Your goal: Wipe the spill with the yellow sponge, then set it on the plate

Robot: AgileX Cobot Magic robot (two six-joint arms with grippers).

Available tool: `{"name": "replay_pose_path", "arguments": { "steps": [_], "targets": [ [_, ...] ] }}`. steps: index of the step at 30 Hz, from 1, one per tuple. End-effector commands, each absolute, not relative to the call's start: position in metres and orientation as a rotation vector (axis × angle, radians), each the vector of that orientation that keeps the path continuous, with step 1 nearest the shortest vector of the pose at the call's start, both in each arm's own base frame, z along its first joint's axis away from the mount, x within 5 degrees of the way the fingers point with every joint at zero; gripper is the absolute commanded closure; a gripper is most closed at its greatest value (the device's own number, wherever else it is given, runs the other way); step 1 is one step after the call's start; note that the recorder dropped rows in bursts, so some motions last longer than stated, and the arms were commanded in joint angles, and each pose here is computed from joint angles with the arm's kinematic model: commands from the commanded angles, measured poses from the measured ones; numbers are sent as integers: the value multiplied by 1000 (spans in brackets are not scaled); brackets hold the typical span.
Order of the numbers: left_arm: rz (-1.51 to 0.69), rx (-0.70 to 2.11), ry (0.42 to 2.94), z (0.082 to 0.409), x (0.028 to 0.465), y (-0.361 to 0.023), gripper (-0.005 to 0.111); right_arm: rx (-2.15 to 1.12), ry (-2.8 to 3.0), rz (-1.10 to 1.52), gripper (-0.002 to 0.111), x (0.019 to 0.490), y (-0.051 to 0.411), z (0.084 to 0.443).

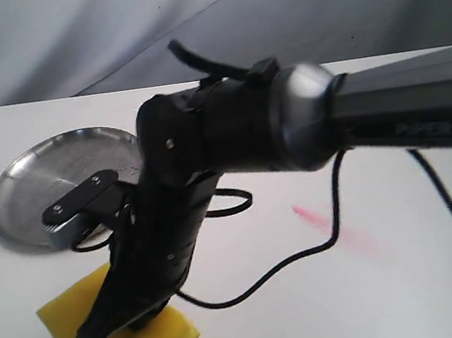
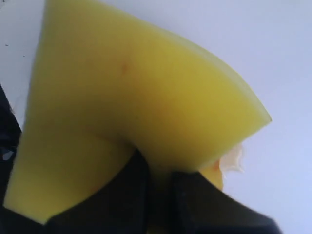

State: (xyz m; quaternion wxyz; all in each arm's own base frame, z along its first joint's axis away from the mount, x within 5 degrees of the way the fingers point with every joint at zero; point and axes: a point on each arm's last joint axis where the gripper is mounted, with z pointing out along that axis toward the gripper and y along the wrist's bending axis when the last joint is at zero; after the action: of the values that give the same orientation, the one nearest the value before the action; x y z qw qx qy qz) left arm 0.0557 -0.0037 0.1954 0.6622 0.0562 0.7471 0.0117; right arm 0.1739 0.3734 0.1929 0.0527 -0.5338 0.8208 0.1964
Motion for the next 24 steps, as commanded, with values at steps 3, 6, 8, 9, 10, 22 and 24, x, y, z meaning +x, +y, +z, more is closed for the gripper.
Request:
{"name": "replay_pose_path", "arguments": {
  "steps": [3,6,8,9,10,22,24],
  "targets": [
    [21,130,1684,195,56,-4,107,-1691,2490,563,108,174,405,170],
    [21,130,1684,195,56,-4,107,-1719,2502,343,108,186,403,160],
    [21,130,1684,195,56,-4,107,-1726,2505,185,108,193,398,153],
    [21,130,1684,195,56,-4,107,-1726,2510,122,108,195,396,151],
    [21,130,1684,195,56,-4,107,-1728,2516,75,108,197,393,150],
    [21,130,1684,195,56,-4,107,-1631,2665,-481,108,237,320,112],
    [21,130,1684,195,56,-4,107,-1573,2718,-520,108,246,304,109]
  ]
}}
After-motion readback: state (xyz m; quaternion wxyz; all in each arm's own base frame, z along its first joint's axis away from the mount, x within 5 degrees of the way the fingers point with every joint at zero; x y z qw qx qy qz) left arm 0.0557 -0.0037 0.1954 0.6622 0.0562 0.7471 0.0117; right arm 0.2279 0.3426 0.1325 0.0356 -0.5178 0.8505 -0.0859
